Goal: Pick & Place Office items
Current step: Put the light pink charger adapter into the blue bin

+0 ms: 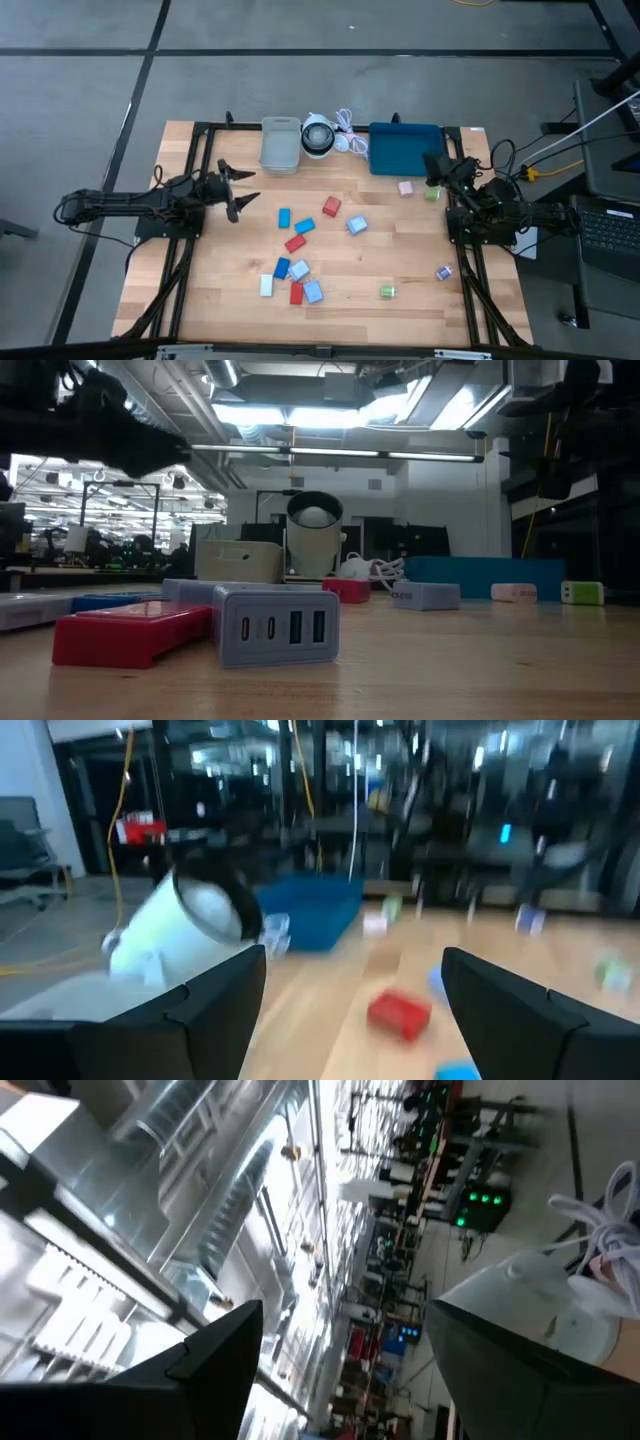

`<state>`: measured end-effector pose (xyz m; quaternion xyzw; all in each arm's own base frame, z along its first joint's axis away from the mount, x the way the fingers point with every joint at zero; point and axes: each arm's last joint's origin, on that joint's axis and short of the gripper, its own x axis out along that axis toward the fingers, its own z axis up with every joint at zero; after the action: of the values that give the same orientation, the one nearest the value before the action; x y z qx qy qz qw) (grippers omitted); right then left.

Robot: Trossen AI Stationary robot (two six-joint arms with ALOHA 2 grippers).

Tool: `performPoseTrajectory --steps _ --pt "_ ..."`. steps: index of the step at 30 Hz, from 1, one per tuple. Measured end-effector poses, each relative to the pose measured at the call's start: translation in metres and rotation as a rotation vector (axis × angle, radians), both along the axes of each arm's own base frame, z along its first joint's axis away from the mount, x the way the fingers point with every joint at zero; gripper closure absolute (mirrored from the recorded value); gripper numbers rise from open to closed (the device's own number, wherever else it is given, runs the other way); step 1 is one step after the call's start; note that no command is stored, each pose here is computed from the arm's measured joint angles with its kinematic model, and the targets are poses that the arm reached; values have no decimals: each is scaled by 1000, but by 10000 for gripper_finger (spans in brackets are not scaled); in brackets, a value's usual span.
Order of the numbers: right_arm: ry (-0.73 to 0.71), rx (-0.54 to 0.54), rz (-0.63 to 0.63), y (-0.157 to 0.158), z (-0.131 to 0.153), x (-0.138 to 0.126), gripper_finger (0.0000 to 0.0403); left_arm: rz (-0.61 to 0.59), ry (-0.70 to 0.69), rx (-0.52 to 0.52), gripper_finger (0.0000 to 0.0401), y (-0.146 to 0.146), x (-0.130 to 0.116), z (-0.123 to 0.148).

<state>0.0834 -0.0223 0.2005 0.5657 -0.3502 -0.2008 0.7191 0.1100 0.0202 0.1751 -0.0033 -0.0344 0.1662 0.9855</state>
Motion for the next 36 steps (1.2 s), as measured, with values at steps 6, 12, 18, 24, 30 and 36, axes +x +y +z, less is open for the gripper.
performPoseTrajectory --steps 6,12,18,24,30,36 --pt "-18 -22 -5 0 4 4 117 -27 -296 -159 103 0 -4 22" --pt "-1 -71 44 1 15 12 117 -50 -655 -256 102 0 -18 48" --pt "173 -173 -37 0 25 22 117 70 -732 -217 104 2 -24 54" --pt "247 -179 -143 -2 24 22 117 13 -793 -305 103 2 -25 56" --pt "251 -190 -130 -2 24 22 117 -59 -834 -420 102 1 -25 56" --pt "353 -194 -289 -5 23 19 117 -60 -841 -591 106 4 -20 50"
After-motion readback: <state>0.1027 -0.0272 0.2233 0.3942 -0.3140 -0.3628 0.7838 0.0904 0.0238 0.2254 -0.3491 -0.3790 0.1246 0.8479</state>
